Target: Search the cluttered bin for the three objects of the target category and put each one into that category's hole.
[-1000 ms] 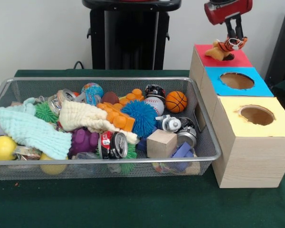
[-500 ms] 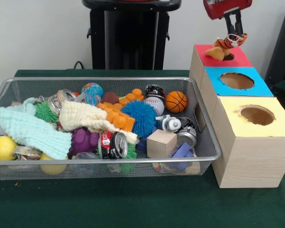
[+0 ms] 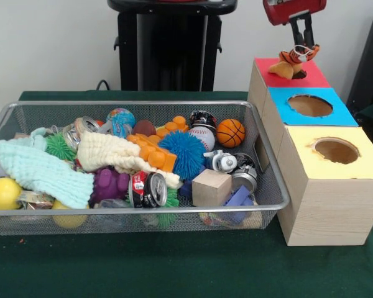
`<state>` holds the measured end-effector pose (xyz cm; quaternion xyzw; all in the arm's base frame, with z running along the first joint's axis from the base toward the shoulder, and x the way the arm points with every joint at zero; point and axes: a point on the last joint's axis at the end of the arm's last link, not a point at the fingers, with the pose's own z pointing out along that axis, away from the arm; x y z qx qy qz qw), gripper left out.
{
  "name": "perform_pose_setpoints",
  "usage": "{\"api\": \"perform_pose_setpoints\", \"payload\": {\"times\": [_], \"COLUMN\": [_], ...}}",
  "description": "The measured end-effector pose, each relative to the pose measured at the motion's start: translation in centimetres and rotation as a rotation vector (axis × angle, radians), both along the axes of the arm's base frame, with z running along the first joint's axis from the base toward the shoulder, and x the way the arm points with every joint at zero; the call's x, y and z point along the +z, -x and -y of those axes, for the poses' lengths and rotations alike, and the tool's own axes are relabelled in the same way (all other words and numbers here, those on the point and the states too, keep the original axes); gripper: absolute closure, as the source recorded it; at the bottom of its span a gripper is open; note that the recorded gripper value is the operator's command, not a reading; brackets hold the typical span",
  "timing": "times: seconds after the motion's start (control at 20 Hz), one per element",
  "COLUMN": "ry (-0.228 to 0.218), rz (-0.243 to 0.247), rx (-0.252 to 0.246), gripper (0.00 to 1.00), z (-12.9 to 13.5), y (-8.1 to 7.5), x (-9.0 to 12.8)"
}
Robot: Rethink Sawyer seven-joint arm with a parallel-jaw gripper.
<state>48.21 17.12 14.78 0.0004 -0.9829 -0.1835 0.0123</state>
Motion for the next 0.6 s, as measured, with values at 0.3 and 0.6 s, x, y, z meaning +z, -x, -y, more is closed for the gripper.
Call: {"api": "perform_pose_setpoints", "payload": {"times": [0.3, 0.6], "ry": [0.009, 0.016], "rz": [-0.005, -0.013], "rx": [-0.013, -0.021], "gripper": [1.00, 1.00], "z": [0.55, 0.82], "y": [0.04, 0.23], "x": [-0.18, -0.47]}}
